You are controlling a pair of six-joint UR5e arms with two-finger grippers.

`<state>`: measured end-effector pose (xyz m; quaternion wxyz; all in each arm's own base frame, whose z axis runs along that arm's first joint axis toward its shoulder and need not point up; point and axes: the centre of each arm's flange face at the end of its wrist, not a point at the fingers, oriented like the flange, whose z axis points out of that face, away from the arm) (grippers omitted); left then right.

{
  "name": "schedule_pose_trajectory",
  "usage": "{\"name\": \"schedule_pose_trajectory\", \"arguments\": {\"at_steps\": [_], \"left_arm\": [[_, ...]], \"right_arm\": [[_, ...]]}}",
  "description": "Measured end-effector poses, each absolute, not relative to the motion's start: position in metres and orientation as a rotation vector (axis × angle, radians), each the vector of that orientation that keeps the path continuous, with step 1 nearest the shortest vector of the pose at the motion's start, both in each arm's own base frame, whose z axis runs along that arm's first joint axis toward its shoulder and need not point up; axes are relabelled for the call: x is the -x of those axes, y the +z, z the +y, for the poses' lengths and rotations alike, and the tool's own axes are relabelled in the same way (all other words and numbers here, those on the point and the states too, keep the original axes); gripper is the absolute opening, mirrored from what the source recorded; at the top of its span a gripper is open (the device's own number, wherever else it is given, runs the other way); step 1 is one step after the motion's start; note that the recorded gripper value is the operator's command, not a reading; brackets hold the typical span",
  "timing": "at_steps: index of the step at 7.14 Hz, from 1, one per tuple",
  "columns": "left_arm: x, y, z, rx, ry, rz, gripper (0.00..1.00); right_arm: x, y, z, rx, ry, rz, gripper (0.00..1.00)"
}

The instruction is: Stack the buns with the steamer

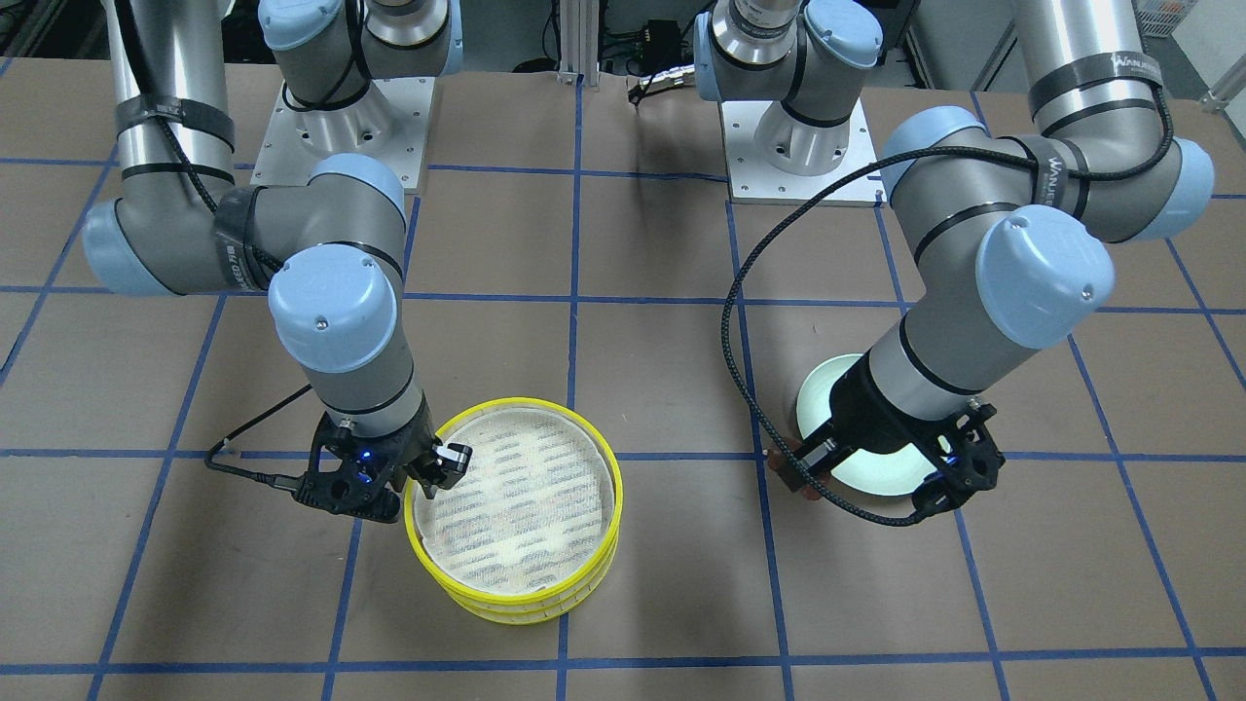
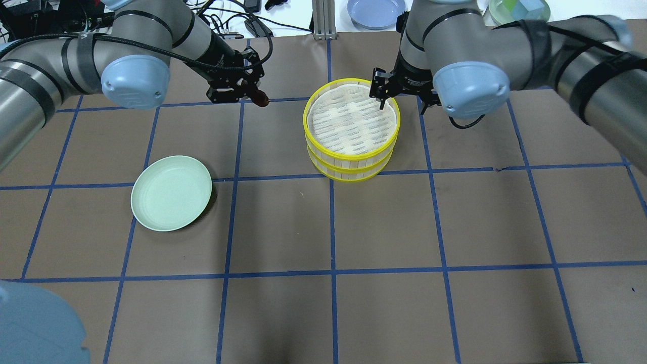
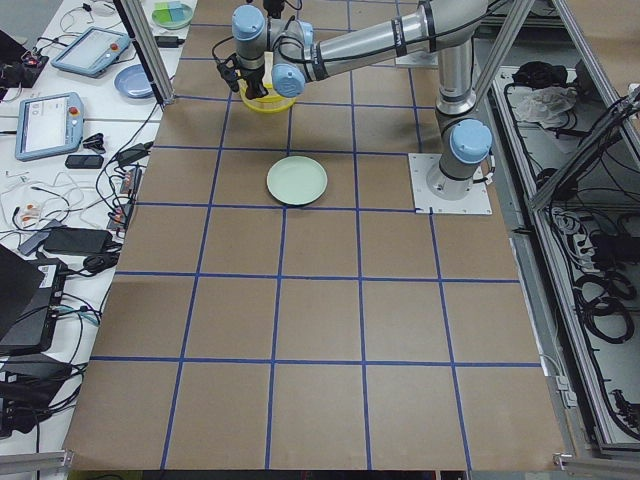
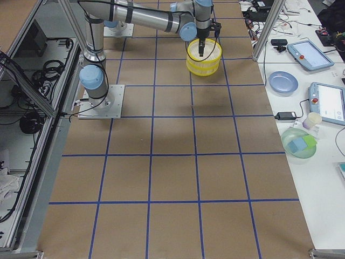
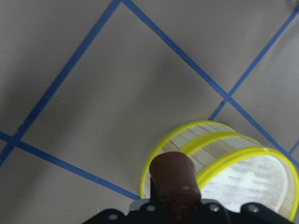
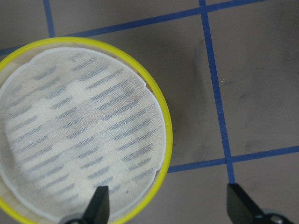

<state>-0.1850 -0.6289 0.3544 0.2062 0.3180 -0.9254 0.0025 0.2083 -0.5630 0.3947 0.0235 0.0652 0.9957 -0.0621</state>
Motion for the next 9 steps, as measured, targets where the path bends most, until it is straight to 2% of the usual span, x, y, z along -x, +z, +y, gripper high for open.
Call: {"name": "schedule_pose_trajectory", "arguments": {"at_steps": [1,2,3,4,9], "left_arm": [[0.214,0.352,-0.626,-0.872,0.021,-2.548,0.18],[0.237,0.346,-0.624,-0.866,-0.003,-2.503,0.27],[0.255,0.339,-0.622,-0.863,-0.071,-2.434,0.89],[0.265,0.332,-0.622,-0.865,-0.121,-2.39,1.0],[0.274,0.327,-0.626,-0.885,-0.154,-2.349,1.0]], "right_arm": [[-0.198,0.428,-0.545,-0.093,-0.205,3.089,1.0],[-0.181,0.446,-0.539,0.01,-0.222,3.095,1.0],[-0.163,0.456,-0.537,0.13,-0.224,3.103,1.0],[-0.153,0.466,-0.529,0.203,-0.208,3.11,1.0],[-0.147,0.481,-0.512,0.231,-0.181,3.111,1.0]]}}
